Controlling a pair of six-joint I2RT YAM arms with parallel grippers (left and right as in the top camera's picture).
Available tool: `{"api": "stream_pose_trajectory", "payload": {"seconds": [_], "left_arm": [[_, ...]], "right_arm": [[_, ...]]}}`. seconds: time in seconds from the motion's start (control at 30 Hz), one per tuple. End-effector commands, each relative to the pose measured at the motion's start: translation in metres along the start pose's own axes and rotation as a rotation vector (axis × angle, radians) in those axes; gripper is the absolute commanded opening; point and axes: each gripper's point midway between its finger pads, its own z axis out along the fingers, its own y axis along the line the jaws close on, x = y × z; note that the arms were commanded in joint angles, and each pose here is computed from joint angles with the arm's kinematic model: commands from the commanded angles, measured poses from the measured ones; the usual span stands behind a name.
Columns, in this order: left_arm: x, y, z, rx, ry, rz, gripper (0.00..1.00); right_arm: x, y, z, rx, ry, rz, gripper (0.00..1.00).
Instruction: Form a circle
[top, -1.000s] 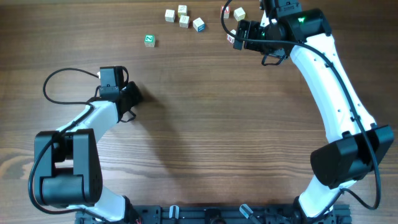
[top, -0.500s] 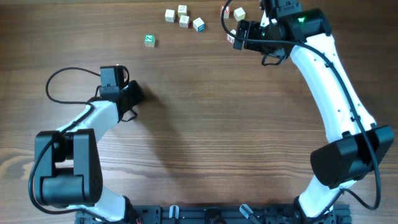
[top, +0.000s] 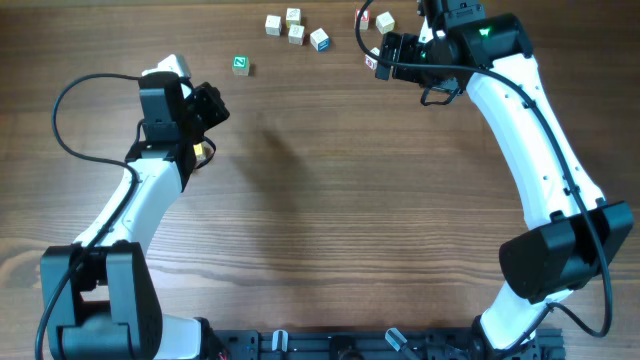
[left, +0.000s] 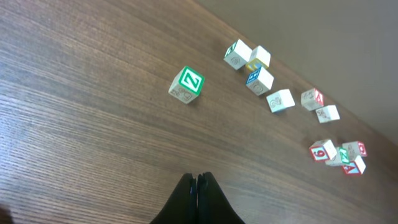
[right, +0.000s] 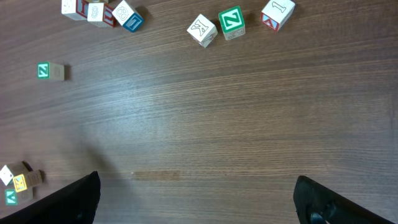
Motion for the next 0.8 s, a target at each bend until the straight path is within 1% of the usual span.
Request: {"api": "stream_pose_trajectory", "payload": {"seconds": [0.0, 0.07, 0.17, 0.3, 0.4, 0.47, 0.5, 0.63, 0.7, 0.77], "left_arm": [[-0.026, -0.011, -0.011, 0.002, -0.099, 0.003, 0.07], [-0.046, -0.002, -0.023, -0.071, -0.191, 0.001, 0.06], [-0.066, 0.005, -0.039, -0.093, -0.253, -0.011, 0.05], [-0.08, 0.011, -0.058, -0.107, -0.294, -0.018, 0.04], [-0.084, 0.025, -0.062, -0.13, -0.293, -0.031, 0.04], [-0.082, 0.026, -0.06, -0.103, -0.263, 0.008, 0.06], [-0.078, 0.026, -0.056, -0.086, -0.242, 0.004, 0.06], [-0.051, 0.026, -0.029, -0.018, -0.122, -0.071, 0.06], [-0.033, 0.028, -0.013, 0.02, -0.046, -0.156, 0.06], [-0.026, 0.031, -0.005, 0.022, -0.024, -0.186, 0.06]], "right_arm": [[-0.005, 0.0, -0.006, 0.01, -0.026, 0.003, 1.0], [-0.005, 0.0, -0.006, 0.01, -0.026, 0.003, 1.0], [-0.005, 0.0, -0.006, 0.01, -0.026, 0.003, 1.0], [-0.005, 0.0, -0.006, 0.009, -0.026, 0.003, 0.99], [-0.005, 0.0, -0.006, 0.009, -0.026, 0.003, 1.0], [-0.005, 0.0, -0.006, 0.01, -0.026, 0.003, 1.0], [-0.005, 0.0, -0.006, 0.009, -0.026, 0.003, 1.0], [-0.005, 0.0, -0.006, 0.01, -0.026, 0.003, 1.0], [-0.005, 0.0, -0.006, 0.01, -0.026, 0.003, 1.0], [-0.005, 0.0, -0.006, 0.01, -0.026, 0.003, 1.0]]}}
